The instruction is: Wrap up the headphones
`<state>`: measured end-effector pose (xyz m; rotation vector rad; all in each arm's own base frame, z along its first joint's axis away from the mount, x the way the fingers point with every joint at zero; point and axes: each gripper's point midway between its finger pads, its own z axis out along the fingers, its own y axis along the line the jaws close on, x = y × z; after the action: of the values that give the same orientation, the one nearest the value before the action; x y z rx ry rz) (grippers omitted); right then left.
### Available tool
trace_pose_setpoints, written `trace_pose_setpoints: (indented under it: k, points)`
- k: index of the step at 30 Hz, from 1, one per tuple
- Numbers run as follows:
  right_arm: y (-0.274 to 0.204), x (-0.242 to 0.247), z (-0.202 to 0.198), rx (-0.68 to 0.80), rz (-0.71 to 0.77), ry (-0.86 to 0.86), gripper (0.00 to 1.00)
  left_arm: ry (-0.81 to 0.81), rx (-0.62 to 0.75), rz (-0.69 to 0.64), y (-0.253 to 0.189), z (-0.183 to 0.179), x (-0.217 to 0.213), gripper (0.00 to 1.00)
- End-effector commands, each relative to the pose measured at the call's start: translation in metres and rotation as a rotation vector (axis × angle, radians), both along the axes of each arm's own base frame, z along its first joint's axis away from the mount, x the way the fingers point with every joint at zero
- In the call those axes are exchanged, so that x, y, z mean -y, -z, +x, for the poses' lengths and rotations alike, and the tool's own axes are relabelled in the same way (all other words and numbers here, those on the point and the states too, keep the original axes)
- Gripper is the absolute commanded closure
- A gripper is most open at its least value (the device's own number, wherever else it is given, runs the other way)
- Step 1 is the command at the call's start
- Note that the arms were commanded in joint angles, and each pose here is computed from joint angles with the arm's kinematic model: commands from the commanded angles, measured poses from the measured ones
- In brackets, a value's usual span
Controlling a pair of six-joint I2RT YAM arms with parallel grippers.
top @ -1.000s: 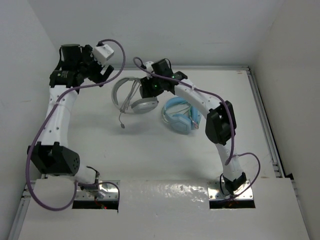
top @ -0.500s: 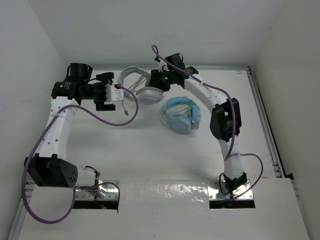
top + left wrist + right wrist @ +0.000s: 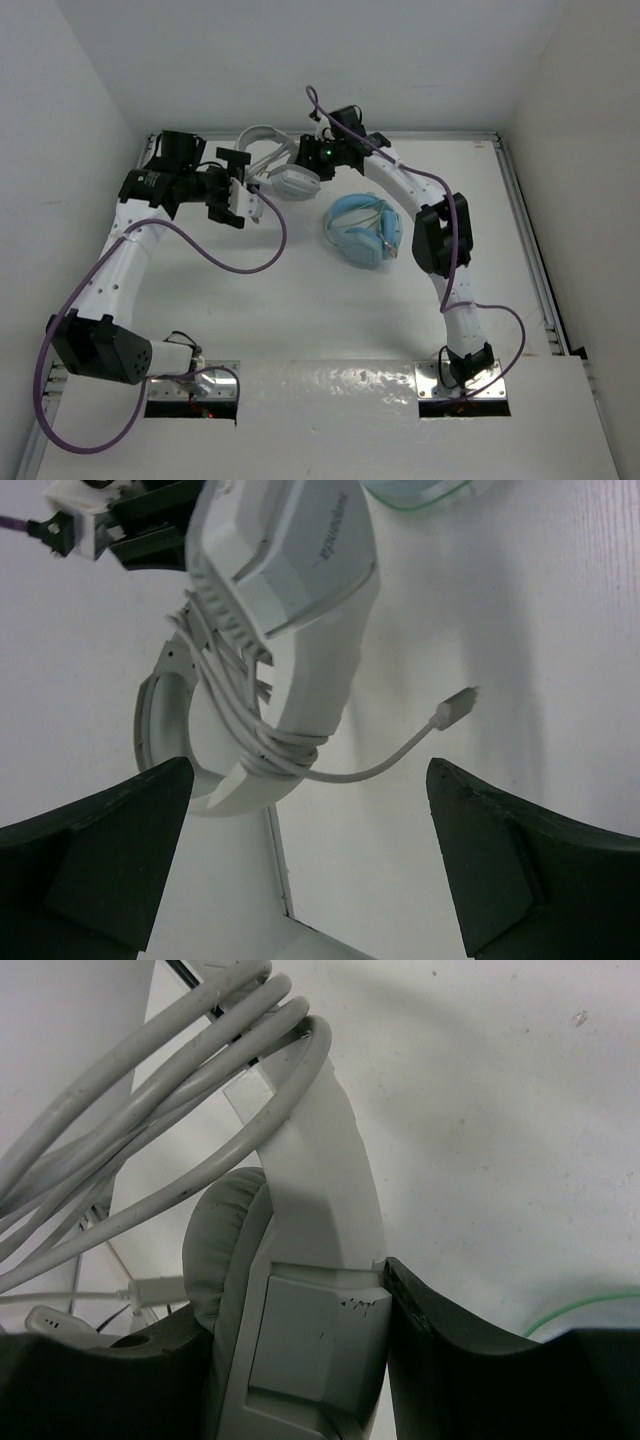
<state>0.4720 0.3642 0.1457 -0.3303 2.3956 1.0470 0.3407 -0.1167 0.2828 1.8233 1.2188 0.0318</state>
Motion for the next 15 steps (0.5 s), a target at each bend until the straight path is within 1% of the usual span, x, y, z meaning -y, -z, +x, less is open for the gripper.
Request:
trace_pose_setpoints:
  k: [1,3,7,12,15]
  points:
    - [-0.059,-0.011,0.006,0.090,0.131,-0.022,1.00,0.086,0.079,0.069,0.002,0.007,0.006,0.00]
    - [-0.061,-0.013,0.002,0.087,0.144,-0.037,1.00,0.109,0.090,0.098,0.008,0.012,0.009,0.00]
    - [-0.064,-0.014,-0.002,0.088,0.160,-0.044,1.00,0.086,0.120,0.163,0.014,0.027,0.006,0.00]
    - [-0.064,-0.017,-0.008,0.091,0.159,-0.067,1.00,0.064,0.150,0.183,0.012,0.042,0.003,0.00]
    - [-0.064,-0.020,-0.012,0.092,0.157,-0.083,1.00,0.061,0.170,0.233,0.017,0.050,-0.001,0.00]
